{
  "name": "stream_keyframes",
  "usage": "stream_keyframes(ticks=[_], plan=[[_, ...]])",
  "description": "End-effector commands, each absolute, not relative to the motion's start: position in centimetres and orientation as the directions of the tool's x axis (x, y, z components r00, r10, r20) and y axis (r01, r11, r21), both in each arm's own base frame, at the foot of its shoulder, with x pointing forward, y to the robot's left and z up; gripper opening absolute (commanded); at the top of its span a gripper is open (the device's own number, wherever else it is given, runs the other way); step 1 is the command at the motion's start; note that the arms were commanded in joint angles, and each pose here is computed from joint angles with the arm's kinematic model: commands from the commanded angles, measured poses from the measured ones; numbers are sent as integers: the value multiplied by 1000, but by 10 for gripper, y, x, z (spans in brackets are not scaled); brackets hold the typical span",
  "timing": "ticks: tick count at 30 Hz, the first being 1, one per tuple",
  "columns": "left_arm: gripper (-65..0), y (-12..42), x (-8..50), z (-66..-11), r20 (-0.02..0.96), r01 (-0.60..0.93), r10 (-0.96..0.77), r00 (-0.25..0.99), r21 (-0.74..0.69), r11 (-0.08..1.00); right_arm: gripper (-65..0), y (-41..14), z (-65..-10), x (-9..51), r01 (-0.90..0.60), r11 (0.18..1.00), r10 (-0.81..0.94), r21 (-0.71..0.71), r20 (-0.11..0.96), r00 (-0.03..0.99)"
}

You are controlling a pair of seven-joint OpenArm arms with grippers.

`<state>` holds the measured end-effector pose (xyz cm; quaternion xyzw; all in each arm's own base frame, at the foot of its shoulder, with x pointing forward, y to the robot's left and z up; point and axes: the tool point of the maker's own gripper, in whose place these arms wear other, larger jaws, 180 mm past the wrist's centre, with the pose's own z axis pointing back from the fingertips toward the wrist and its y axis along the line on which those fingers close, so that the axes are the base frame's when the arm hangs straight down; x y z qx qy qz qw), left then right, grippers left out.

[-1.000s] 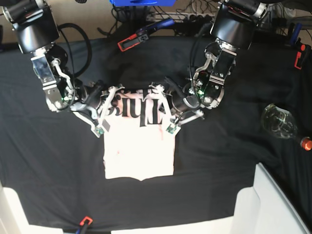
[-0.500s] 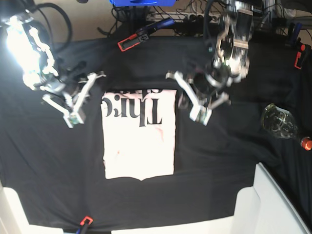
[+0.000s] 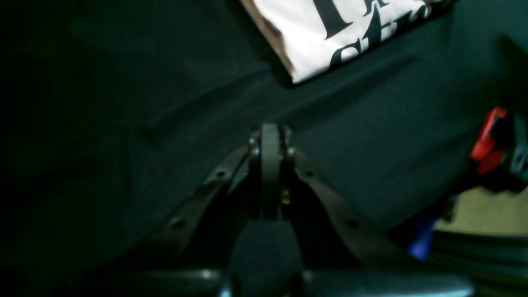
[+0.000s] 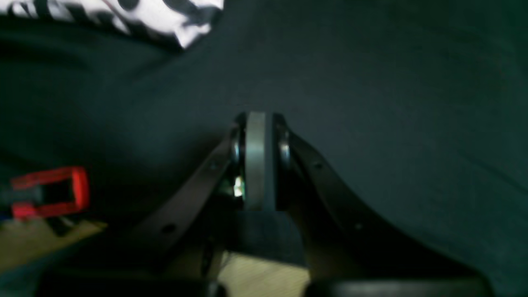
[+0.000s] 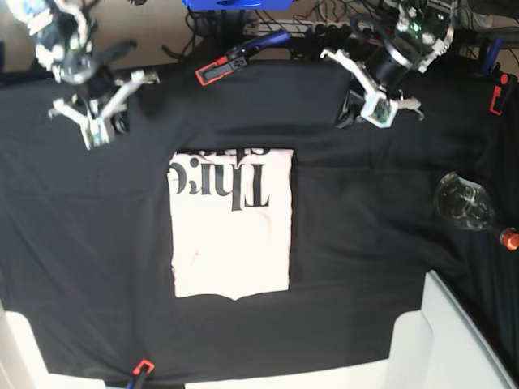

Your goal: Fold the T-shirt properly

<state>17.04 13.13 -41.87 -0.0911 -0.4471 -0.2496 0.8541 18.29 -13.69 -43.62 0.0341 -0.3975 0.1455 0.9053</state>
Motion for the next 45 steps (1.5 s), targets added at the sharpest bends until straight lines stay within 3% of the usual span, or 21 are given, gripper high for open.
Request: stream_keyframes(ticks=[1,4,8,19,30,37,41,45], plan=[[-650,129,163,-419,814,527,-366,451,88,845,-621,-134,-426,186,-310,948,253,-74,766,590],[-650,120,138,-432,799,597,-460,387,162,785,-621,-126,-424,172,-330,938,283,-107,786,549],[-650,112,104,-445,800,656,-491,346,168,736,-621,-147,-424,153,-226,967,228,-115,789,571],[-650,115,44,-460,756,648,-454,471,53,760,-621,-163,-437,89,-180,978,200,-106,721,664],[-650,133,-20,-512,614,598,-448,650,-50,800,-621,-165,-490,35,-133,987,160,-90,585,795],[-650,145,-46,-584,449,492,-394,802,-124,862,-621,-197,-562,5,-107,983,158,-150,382,911],[-650,150,-58,-622,319,412,-345,883,-169,896,-615,-220,-610,-12,-90,979,119,-185,155,981],[-650,159,-68,-648,114,343,-326,938,-196,918,-614,-225,-648,-36,-84,993,77,-86,-78,994]])
